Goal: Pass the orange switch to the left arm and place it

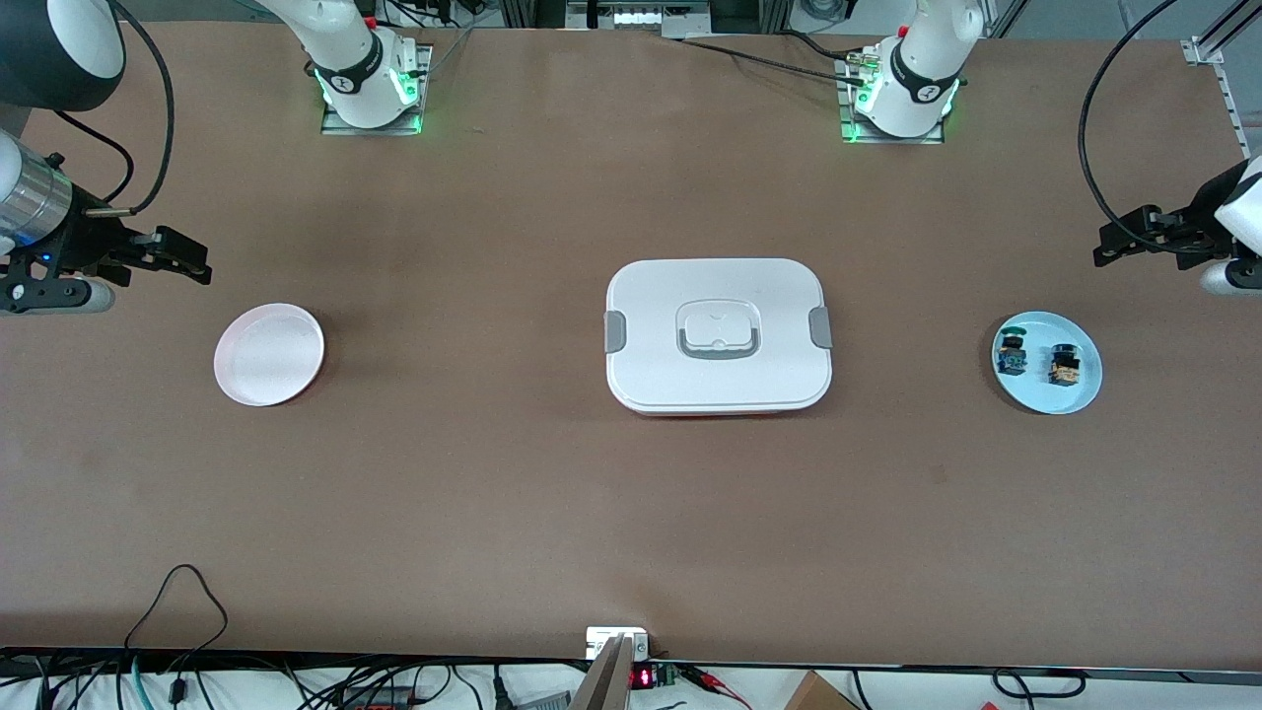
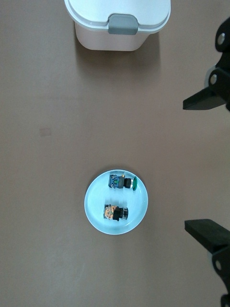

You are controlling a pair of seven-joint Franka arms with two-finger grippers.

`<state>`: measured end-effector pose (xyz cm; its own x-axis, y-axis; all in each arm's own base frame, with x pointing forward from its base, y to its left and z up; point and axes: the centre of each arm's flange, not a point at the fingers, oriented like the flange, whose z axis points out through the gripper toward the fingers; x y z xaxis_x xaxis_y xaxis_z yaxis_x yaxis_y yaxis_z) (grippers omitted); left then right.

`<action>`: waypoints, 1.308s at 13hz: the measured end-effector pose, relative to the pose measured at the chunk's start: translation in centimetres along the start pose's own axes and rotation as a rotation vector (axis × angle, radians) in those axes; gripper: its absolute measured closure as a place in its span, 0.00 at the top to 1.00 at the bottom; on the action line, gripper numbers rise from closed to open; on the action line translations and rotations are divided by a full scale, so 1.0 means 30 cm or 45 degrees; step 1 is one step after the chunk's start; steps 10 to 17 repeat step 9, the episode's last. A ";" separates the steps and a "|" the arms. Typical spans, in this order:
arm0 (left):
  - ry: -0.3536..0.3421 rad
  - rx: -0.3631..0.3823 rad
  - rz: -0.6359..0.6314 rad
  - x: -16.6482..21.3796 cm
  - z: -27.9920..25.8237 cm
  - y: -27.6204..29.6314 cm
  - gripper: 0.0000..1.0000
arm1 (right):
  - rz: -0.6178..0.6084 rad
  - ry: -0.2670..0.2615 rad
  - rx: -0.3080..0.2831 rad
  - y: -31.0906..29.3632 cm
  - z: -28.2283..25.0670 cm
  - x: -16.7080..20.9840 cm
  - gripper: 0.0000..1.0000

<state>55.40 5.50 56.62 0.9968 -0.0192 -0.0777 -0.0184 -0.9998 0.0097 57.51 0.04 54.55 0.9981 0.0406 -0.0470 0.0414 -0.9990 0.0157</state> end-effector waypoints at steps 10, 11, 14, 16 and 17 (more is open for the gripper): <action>0.010 0.000 -0.035 0.001 -0.007 -0.025 1.00 | -0.019 0.005 -0.002 -0.027 -0.007 0.002 1.00; 0.010 0.000 -0.035 0.001 -0.007 -0.025 1.00 | -0.019 0.005 -0.002 -0.027 -0.007 0.002 1.00; 0.010 0.000 -0.035 0.001 -0.007 -0.025 1.00 | -0.019 0.005 -0.002 -0.027 -0.007 0.002 1.00; 0.010 0.000 -0.035 0.001 -0.007 -0.025 1.00 | -0.019 0.005 -0.002 -0.027 -0.007 0.002 1.00; 0.010 0.000 -0.035 0.001 -0.007 -0.025 1.00 | -0.019 0.005 -0.002 -0.027 -0.007 0.002 1.00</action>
